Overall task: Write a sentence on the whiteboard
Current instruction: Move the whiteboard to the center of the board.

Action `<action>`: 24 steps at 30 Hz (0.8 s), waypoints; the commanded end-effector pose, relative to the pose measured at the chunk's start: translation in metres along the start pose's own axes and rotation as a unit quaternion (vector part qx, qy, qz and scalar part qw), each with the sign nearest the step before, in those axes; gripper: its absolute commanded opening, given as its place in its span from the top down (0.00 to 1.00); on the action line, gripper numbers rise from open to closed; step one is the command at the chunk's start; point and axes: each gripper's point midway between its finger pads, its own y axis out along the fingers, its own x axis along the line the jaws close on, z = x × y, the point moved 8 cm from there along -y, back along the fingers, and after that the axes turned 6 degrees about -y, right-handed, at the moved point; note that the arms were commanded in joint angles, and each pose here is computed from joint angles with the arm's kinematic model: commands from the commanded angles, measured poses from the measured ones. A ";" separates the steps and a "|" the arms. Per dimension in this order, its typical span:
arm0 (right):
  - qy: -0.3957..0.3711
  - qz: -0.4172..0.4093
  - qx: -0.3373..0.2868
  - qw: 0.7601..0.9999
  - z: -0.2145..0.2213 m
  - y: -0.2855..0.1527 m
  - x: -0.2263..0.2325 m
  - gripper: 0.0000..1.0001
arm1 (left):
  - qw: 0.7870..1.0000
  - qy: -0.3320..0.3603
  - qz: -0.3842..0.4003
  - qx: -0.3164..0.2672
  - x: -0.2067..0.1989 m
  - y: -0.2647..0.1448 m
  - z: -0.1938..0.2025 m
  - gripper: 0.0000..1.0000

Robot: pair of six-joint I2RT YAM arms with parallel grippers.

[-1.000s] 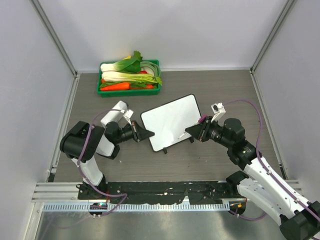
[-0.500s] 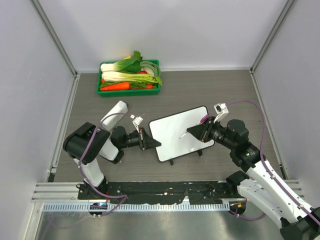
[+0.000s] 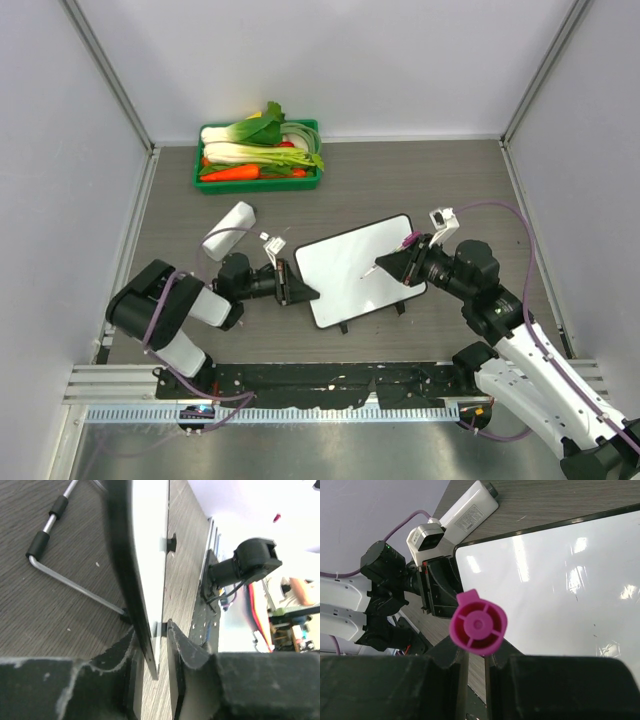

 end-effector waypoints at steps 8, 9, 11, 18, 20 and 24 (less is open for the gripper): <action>-0.030 -0.013 -0.028 0.999 -0.021 0.001 0.010 0.99 | 0.993 0.065 -0.093 -0.012 -0.020 -0.015 -0.018 0.28; -0.032 -0.014 -0.029 0.999 -0.021 0.001 0.010 0.99 | 0.992 0.068 -0.102 -0.024 -0.023 -0.017 -0.021 0.25; -0.034 -0.015 -0.030 0.999 -0.022 0.001 0.010 0.98 | 0.989 0.073 -0.123 -0.045 -0.029 -0.021 -0.027 0.21; -0.059 -0.022 -0.038 0.997 -0.029 -0.001 0.013 0.98 | 0.976 0.066 -0.167 -0.123 -0.035 -0.052 -0.053 0.13; -0.070 -0.015 -0.035 0.997 -0.030 -0.001 0.012 0.99 | 0.978 0.057 -0.153 -0.127 -0.039 -0.059 -0.059 0.13; -0.075 -0.011 -0.033 0.997 -0.032 0.002 0.011 0.98 | 0.983 0.035 -0.128 -0.126 -0.046 -0.059 -0.063 0.13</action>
